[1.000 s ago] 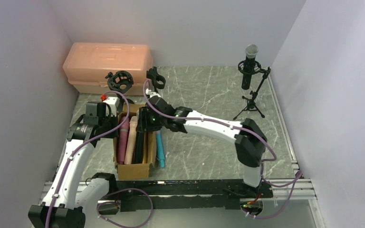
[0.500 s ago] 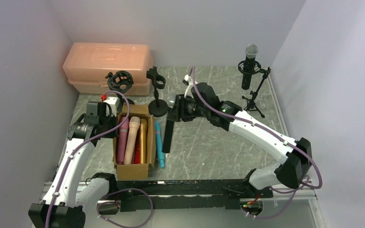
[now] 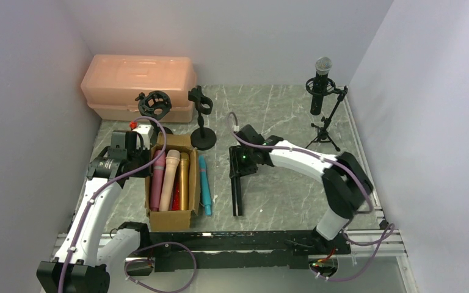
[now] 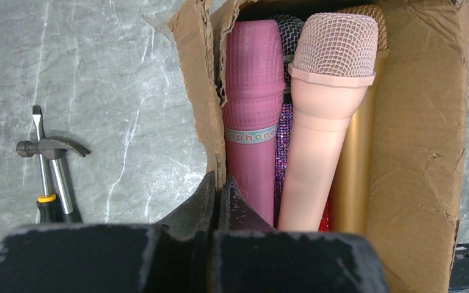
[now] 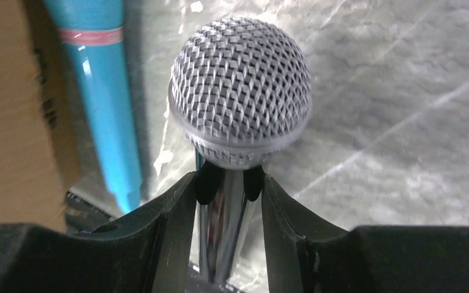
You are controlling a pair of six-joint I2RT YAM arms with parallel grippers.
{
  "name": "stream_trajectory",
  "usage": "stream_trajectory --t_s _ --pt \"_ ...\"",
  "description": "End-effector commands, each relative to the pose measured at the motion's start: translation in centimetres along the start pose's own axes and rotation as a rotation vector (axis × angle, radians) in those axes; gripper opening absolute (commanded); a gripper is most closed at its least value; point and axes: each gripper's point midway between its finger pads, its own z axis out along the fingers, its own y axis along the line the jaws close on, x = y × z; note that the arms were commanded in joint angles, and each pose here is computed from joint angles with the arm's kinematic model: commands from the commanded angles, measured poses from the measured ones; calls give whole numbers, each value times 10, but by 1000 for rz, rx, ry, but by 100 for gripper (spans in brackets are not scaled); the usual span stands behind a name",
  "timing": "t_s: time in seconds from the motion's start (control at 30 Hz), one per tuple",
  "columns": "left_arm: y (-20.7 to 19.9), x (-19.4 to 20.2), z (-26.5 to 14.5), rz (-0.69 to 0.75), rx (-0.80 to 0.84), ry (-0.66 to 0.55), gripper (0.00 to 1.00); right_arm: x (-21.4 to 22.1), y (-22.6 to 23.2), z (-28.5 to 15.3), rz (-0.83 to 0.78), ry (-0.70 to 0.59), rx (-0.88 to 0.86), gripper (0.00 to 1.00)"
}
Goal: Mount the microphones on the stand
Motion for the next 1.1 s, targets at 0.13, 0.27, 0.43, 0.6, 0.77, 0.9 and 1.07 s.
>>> stream_trajectory --t_s 0.13,0.27,0.43,0.6,0.77,0.9,1.07 --pt "-3 -30 -13 -12 7 -109 0 -39 24 47 1 -34 -27 18" --pt "-4 -31 -14 -13 15 -112 0 -47 34 53 19 -43 -57 30" --pt "-5 -32 -14 -15 19 -113 0 -54 46 46 32 -55 -104 57" --pt "-5 -32 -15 -16 21 -115 0 -68 62 11 59 -137 -138 64" --pt "-4 -33 -16 -14 17 -118 0 -84 120 -45 49 -284 -253 61" --pt "-3 -33 -17 -20 10 -113 0 -77 170 -53 -14 -263 -300 58" --pt "-5 -31 -16 -20 19 -118 0 -56 217 -23 -56 -164 -352 58"
